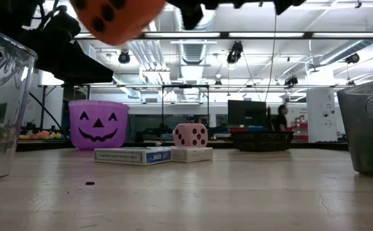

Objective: Pick & Place Toys
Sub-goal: Put the orange dice into the transparent bin

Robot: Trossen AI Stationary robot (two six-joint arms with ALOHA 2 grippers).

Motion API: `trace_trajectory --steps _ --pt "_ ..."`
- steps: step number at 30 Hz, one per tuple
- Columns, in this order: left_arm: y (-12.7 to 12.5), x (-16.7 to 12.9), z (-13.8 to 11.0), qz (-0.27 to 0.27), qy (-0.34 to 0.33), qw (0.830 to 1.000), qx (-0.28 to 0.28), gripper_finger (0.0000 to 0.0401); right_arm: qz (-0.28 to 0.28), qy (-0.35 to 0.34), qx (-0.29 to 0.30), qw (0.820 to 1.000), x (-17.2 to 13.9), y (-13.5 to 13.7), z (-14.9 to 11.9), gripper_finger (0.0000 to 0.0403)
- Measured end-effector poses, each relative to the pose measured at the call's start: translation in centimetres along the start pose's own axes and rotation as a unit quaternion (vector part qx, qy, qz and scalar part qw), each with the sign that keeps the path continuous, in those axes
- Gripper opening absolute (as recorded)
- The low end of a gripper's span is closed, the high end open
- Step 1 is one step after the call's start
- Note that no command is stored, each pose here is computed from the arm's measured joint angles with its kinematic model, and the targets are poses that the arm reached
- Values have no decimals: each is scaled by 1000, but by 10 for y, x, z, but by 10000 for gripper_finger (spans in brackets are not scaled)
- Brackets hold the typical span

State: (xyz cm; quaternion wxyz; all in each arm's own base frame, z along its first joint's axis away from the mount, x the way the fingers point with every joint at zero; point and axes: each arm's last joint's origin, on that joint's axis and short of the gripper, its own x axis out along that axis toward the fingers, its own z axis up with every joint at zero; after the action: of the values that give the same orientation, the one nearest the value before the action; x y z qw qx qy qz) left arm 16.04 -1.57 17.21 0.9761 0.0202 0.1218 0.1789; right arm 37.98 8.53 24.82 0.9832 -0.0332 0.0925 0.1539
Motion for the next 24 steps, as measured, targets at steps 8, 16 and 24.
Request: trace_trajectory --steps 8,16,24 --pt "4 -5 2 19 -3 1000 -1 279 94 -21 -3 995 68 13 7 43" --pt "5 -5 0 27 6 1000 4 279 134 43 -5 990 135 15 -5 43" --pt "5 -5 -1 29 8 1000 6 279 180 64 -13 981 151 16 2 50"
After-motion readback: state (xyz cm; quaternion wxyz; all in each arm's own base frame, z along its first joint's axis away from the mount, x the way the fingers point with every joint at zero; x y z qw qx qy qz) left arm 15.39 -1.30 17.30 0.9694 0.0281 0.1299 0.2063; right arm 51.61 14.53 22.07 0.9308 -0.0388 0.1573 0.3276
